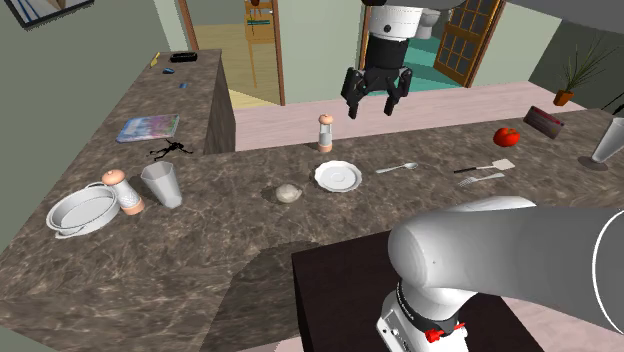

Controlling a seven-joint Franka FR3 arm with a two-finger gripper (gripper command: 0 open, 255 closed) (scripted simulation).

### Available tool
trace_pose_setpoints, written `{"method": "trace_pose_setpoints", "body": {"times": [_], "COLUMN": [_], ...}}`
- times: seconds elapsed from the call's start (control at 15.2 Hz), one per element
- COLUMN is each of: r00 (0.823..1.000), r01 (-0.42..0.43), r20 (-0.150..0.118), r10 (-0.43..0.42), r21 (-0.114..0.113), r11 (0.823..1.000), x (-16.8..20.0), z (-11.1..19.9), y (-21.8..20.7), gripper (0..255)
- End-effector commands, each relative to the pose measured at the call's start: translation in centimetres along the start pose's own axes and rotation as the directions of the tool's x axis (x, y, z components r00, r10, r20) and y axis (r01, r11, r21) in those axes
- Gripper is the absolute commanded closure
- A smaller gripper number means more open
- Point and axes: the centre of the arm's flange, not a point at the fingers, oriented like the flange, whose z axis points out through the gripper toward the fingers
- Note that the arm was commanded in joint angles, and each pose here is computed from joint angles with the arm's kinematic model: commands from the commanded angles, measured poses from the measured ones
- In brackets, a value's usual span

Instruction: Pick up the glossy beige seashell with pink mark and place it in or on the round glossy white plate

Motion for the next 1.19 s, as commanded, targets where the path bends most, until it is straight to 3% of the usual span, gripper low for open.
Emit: {"method": "trace_pose_setpoints", "body": {"times": [0.0, 0.53, 0.79, 1.12], "r00": [1.000, 0.979, 0.953, 0.907], "r01": [0.000, 0.192, 0.284, 0.395], "r20": [0.000, -0.058, -0.083, -0.111], "r10": [0.000, -0.194, -0.290, -0.405], "r21": [0.000, -0.044, -0.069, -0.105], "r11": [1.000, 0.980, 0.956, 0.913], "x": [0.0, 4.4, 6.7, 9.5], "z": [0.0, 9.0, 13.4, 18.8], "y": [0.0, -1.9, -3.1, -4.8], "gripper": [0, 0, 0, 0]}}
